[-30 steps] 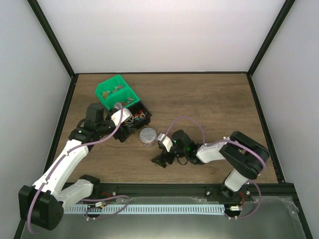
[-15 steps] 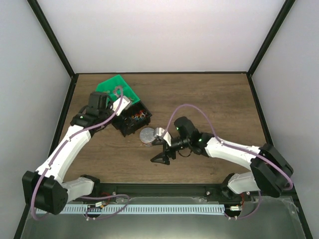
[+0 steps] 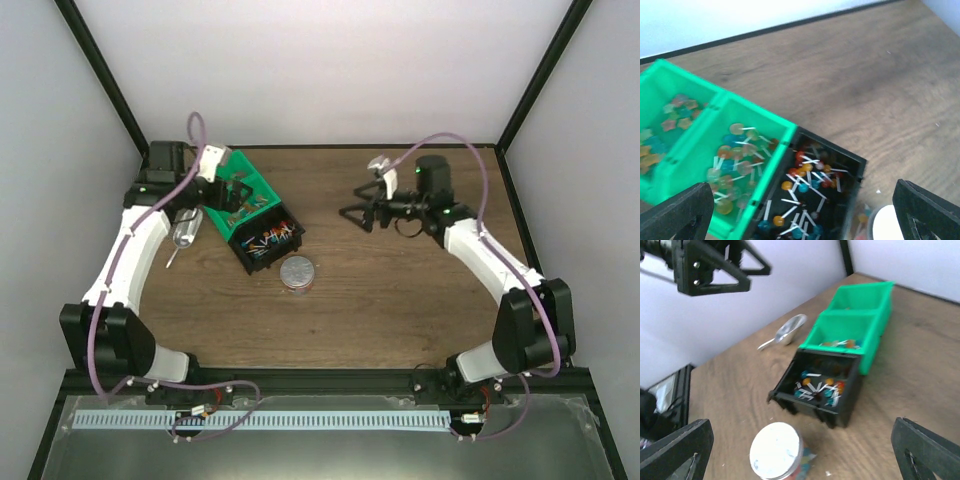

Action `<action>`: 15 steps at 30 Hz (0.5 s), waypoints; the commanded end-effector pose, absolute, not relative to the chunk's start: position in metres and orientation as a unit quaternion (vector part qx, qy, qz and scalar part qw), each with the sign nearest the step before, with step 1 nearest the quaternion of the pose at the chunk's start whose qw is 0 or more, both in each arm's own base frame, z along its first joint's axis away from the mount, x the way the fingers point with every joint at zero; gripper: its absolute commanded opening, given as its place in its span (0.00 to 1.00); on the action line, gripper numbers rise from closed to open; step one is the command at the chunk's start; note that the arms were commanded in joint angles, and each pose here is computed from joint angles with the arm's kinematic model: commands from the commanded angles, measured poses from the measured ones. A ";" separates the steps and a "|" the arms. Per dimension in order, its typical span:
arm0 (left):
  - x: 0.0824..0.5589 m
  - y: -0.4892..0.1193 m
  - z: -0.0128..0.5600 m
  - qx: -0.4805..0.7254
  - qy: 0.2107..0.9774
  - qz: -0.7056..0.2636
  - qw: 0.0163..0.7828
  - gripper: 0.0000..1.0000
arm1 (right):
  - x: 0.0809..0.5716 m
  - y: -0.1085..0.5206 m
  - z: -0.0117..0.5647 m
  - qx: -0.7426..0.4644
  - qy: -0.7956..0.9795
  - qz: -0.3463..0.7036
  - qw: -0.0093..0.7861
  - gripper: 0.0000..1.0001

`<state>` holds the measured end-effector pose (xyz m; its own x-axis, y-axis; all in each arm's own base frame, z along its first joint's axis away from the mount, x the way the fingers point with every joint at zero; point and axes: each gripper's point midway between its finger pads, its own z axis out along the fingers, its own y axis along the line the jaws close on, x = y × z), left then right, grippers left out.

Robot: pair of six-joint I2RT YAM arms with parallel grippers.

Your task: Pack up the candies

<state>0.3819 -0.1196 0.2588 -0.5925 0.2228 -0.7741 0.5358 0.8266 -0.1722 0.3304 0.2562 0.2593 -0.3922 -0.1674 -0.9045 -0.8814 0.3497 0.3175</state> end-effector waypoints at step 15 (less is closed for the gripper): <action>0.378 0.024 0.192 0.037 0.910 -0.142 0.389 1.00 | 0.381 0.058 0.222 -0.113 0.771 0.448 0.438 1.00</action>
<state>0.3913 0.0197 0.1952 -0.7272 -0.0804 -0.6817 0.1741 0.9391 -0.2964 0.3965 0.0666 0.2479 -0.5298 0.1644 -0.8320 -0.6112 0.6061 0.5090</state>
